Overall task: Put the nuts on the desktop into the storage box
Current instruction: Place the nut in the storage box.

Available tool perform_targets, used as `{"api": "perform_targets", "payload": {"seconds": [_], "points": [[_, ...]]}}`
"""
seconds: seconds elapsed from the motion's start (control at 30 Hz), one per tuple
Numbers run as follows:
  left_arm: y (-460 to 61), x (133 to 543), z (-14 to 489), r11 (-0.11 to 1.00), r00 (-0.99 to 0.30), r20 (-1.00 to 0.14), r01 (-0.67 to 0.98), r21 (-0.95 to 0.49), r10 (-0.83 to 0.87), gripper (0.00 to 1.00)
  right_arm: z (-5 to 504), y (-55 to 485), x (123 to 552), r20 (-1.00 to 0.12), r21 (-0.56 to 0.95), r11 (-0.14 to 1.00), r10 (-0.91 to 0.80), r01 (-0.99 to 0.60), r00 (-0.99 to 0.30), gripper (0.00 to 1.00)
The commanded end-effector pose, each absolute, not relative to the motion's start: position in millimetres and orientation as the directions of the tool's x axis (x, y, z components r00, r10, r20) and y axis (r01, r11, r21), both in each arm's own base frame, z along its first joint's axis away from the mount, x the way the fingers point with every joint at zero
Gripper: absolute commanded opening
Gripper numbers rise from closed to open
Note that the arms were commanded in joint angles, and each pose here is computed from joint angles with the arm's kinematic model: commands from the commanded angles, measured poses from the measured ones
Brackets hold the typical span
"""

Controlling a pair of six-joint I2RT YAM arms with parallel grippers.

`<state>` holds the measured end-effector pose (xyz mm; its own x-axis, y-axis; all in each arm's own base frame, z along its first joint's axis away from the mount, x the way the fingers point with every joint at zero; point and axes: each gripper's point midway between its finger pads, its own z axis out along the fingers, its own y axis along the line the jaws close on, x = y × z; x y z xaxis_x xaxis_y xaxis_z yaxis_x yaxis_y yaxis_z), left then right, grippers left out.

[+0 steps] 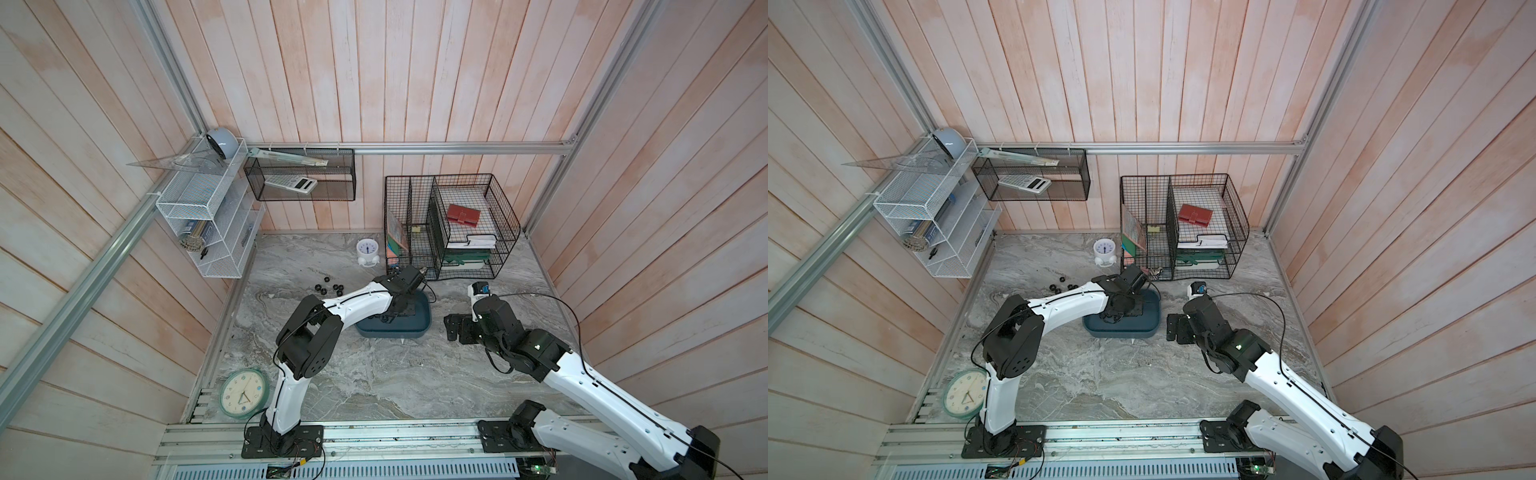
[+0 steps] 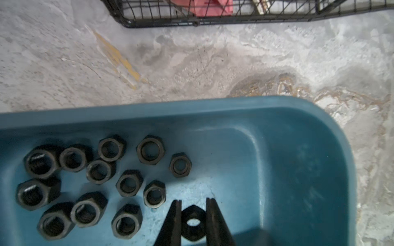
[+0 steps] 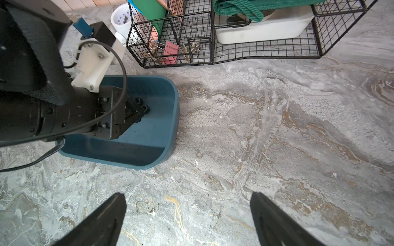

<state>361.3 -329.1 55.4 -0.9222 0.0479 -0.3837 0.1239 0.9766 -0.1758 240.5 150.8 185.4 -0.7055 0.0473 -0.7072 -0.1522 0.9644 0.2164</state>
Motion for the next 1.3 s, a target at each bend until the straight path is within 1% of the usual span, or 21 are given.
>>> {"api": "perform_targets", "payload": {"seconds": [0.0, 0.3, 0.37, 0.43, 0.67, 0.73, 0.93, 1.07, 1.17, 1.23, 1.27], "points": [[-333.2, 358.3, 42.9, 0.976, -0.929, -0.366, 0.127, -0.176, 0.055, 0.16, 179.7, 141.6, 237.4, -0.697, 0.201, 0.973, 0.06, -0.116, -0.714, 0.98], [-327.4, 356.2, 22.3, 0.984, -0.939, -0.337, 0.122, -0.133, 0.071, 0.17, 180.4, 144.4, 239.4, -0.696, 0.2, 0.972, 0.053, -0.123, -0.716, 0.98], [-327.6, 356.7, 24.0, 0.983, -0.937, -0.341, 0.125, -0.133, 0.073, 0.19, 180.6, 145.1, 240.2, -0.697, 0.199, 0.972, 0.051, -0.124, -0.715, 0.98], [-327.6, 357.3, 27.0, 0.983, -0.936, -0.344, 0.127, -0.131, 0.075, 0.28, 180.5, 146.1, 241.1, -0.697, 0.198, 0.972, 0.049, -0.126, -0.716, 0.98], [-323.9, 361.2, 52.5, 0.982, -0.923, -0.378, 0.133, -0.135, 0.073, 0.39, 182.7, 153.4, 248.4, -0.706, 0.196, 0.97, 0.039, -0.143, -0.707, 0.98], [-322.4, 365.1, 64.0, 0.98, -0.917, -0.395, 0.131, -0.152, 0.061, 0.48, 183.9, 157.5, 251.1, -0.708, 0.197, 0.968, 0.031, -0.155, -0.705, 0.98], [-305.7, 379.3, 96.8, 0.978, -0.899, -0.437, 0.098, -0.185, 0.007, 0.59, 187.7, 173.0, 262.2, -0.717, 0.201, 0.96, 0.007, -0.197, -0.697, 0.98], [-287.9, 389.3, 117.0, 0.979, -0.884, -0.467, 0.071, -0.193, -0.028, 0.64, 189.1, 185.8, 270.5, -0.718, 0.205, 0.952, -0.013, -0.229, -0.696, 0.98], [-269.8, 396.5, 129.9, 0.98, -0.871, -0.486, 0.038, -0.197, -0.064, 0.77, 189.7, 196.8, 277.3, -0.716, 0.211, 0.944, -0.026, -0.253, -0.697, 0.98], [-254.7, 402.1, 135.6, 0.981, -0.862, -0.498, 0.01, -0.195, -0.09, 0.89, 189.1, 204.1, 282.3, -0.714, 0.213, 0.94, -0.037, -0.268, -0.699, 0.98], [-248.7, 404.3, 137.5, 0.981, -0.859, -0.502, -0.001, -0.194, -0.1, 0.92, 187.9, 207.7, 283.8, -0.711, 0.214, 0.937, -0.043, -0.275, -0.702, 0.98]]}}
